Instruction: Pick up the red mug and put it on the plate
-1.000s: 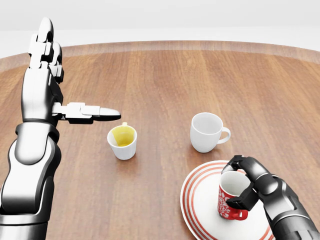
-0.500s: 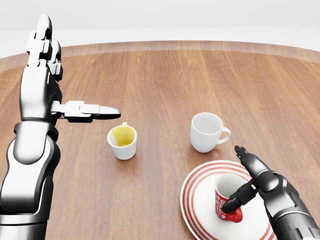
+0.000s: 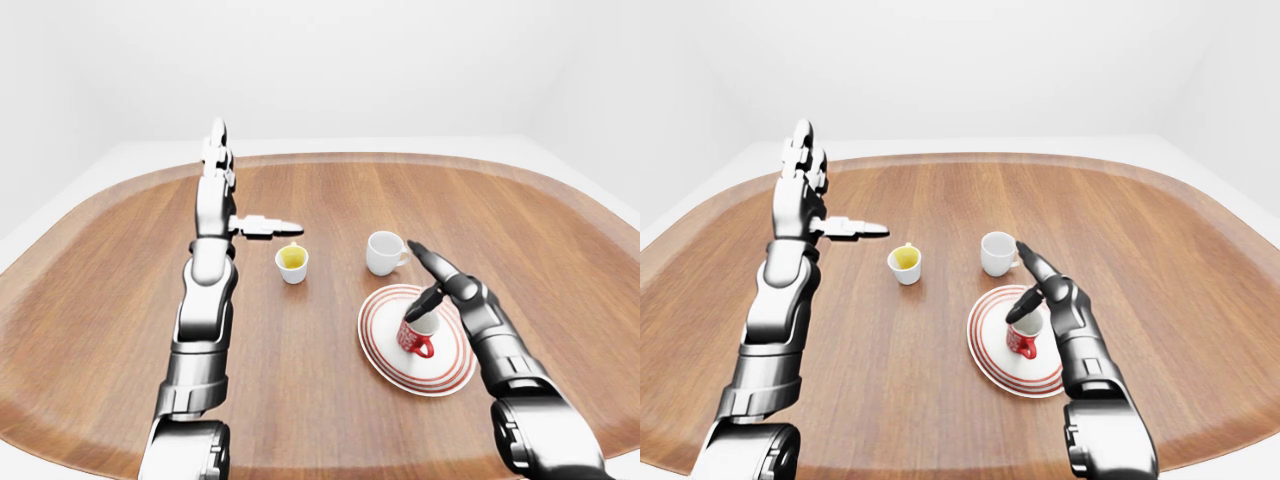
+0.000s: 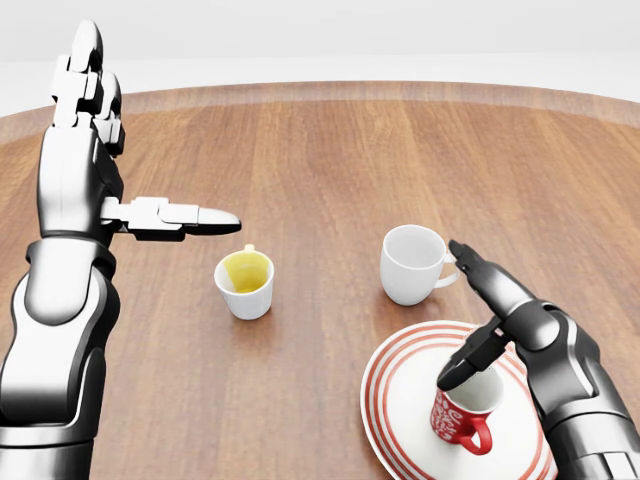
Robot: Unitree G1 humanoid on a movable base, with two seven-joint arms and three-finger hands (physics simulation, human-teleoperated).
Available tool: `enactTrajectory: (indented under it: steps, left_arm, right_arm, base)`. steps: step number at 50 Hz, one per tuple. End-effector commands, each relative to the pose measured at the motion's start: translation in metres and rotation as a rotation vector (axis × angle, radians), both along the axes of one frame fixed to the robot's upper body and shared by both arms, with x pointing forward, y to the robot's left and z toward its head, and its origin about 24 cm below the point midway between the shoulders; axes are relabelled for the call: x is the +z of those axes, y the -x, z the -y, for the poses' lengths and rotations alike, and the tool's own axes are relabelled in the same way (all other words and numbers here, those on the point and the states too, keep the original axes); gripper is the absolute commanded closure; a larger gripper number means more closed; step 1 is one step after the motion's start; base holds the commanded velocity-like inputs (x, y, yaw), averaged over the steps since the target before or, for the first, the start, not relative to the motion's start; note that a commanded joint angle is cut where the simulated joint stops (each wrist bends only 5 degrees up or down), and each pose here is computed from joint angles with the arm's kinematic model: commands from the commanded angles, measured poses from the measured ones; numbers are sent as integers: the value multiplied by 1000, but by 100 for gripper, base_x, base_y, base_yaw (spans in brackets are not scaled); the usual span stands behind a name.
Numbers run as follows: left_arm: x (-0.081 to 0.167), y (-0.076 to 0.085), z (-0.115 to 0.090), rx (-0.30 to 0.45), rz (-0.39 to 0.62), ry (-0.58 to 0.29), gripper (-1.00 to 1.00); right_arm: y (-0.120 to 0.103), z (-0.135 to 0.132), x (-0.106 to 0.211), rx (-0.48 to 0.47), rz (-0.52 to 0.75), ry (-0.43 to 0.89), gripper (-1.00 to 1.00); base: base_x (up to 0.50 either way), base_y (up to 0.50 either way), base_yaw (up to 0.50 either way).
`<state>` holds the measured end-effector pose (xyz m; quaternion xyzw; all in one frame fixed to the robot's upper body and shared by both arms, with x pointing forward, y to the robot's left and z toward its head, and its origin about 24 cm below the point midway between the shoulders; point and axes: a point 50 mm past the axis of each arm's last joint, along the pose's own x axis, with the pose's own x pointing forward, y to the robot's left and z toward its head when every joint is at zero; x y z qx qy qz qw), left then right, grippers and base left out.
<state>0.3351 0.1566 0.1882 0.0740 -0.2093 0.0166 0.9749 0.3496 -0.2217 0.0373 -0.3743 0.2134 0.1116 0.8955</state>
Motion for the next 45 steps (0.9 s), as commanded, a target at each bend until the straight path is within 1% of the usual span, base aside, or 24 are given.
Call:
enactTrajectory:
  steps: [1,6,7,14,22,30,45]
  left_arm:
    - [1,0,0,-1,4,-3,-100]
    - [0,0,1,-5,0,-6,-100]
    - [0,0,1,-5,0,-6,-100]
    - [7,2,2,-11,29,-10,-100]
    - [17,4,2,-14,68,-15,-100]
    - [26,8,5,-24,111,-22,-100]
    - [28,9,7,-27,120,-27,-100]
  right_arm:
    - [-3,-14,52,151,159,33,-100]
    - [3,-21,75,221,221,70,-100]
    - [3,-21,75,223,222,72,-100]
    - [6,-30,107,290,308,111,-100]
    - [7,-35,128,323,366,131,-100]
    - [8,-36,147,335,427,144,-100]
    - [12,-34,174,346,521,147,-100]
  base:
    - [0,0,0]
    - [0,0,0]
    - [0,0,0]
    - [0,0,0]
    - [0,0,0]
    - [0,0,0]
    - [0,0,0]
